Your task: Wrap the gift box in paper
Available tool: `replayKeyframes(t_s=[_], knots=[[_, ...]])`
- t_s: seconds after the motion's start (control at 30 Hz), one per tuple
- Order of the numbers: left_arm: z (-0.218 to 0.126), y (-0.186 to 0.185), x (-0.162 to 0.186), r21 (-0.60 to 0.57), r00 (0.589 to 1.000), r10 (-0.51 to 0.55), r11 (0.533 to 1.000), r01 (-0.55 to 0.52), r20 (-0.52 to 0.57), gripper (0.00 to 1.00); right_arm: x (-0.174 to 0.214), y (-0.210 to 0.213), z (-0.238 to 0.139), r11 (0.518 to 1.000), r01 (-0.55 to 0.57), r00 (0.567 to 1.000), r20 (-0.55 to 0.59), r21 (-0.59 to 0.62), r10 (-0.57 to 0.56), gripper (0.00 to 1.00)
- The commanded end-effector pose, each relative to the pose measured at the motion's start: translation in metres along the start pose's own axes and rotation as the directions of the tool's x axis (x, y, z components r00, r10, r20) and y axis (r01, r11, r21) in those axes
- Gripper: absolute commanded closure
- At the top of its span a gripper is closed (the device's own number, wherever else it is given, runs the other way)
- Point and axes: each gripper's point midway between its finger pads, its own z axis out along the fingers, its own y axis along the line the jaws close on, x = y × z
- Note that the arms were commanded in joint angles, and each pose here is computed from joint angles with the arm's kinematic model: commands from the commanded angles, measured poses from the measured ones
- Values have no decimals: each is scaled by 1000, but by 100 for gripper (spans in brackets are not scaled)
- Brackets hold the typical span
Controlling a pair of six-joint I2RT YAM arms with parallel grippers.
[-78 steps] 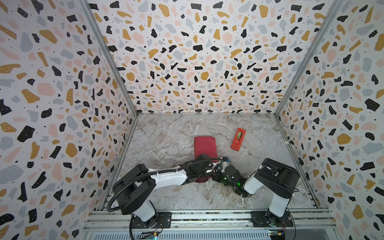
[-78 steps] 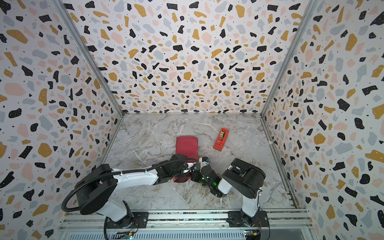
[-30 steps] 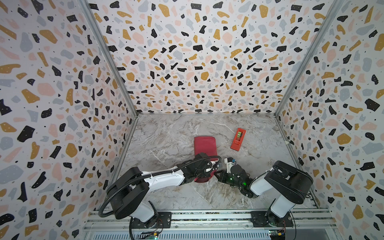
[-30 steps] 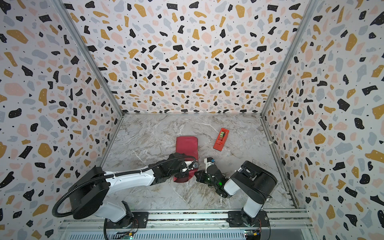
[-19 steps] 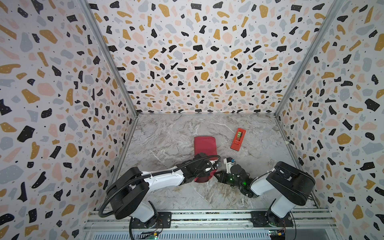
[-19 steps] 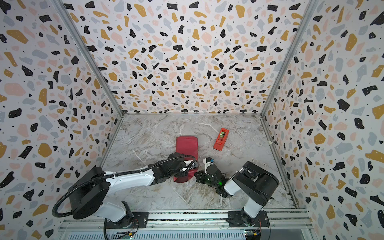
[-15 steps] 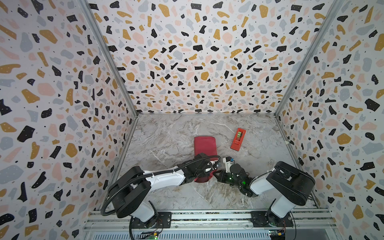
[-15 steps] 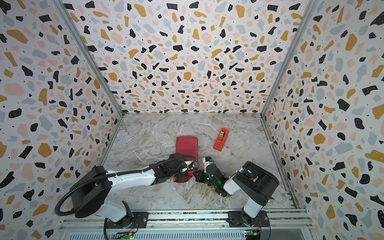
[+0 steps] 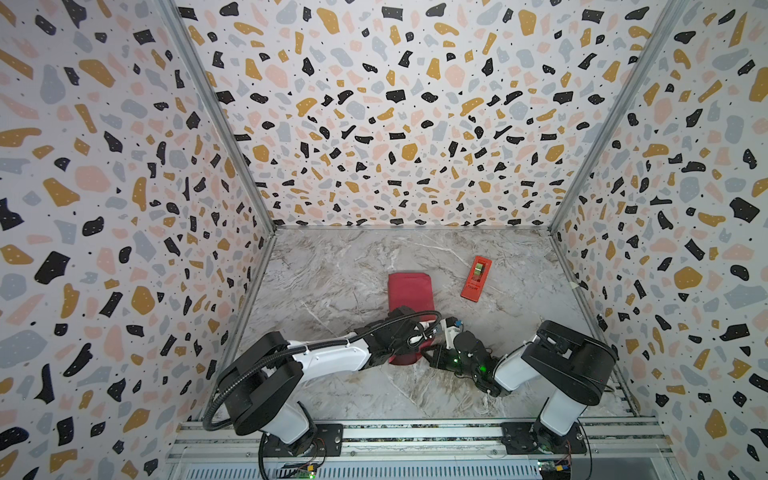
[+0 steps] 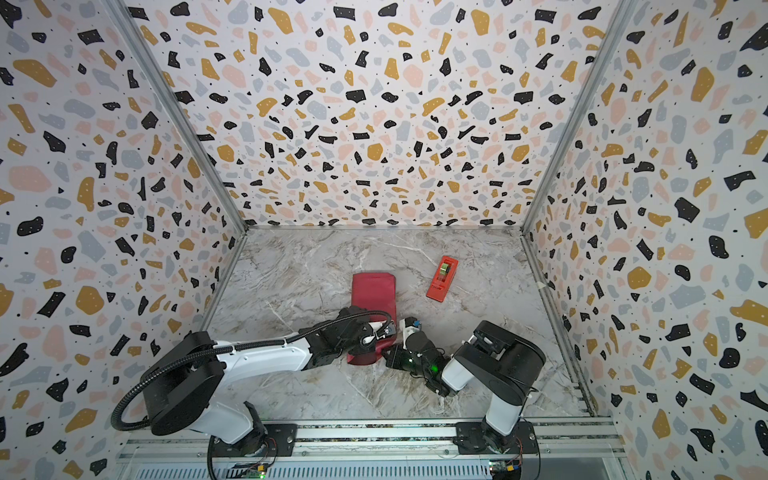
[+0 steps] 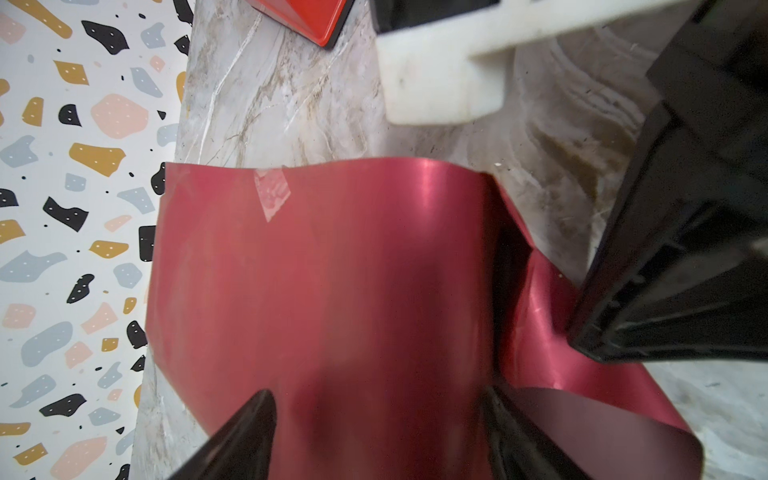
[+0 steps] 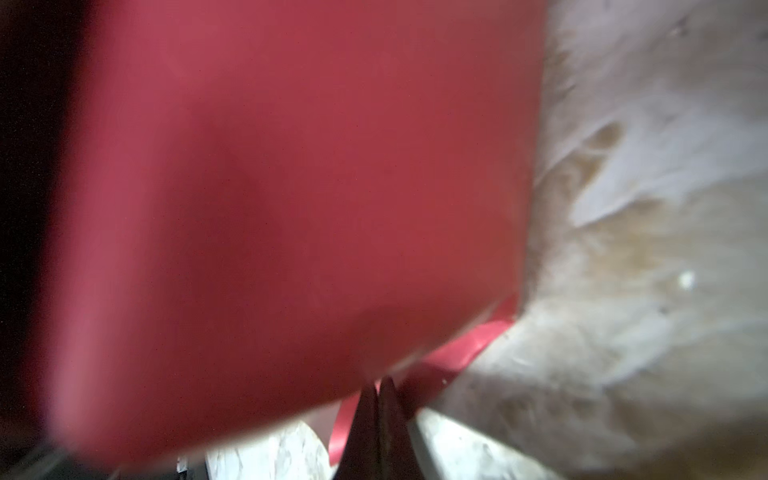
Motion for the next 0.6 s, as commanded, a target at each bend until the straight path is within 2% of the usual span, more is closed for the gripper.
replayKeyframes(t_s=[0.0, 0.57], knots=[[1, 1, 3, -10, 1000, -15, 1000, 15, 1, 22, 9, -10, 3, 999, -23, 1000, -19, 47, 24, 98], [2, 1, 4, -8, 1000, -23, 1000, 23, -3, 22, 20, -24, -1, 993, -64, 998, 1, 102, 64, 99]])
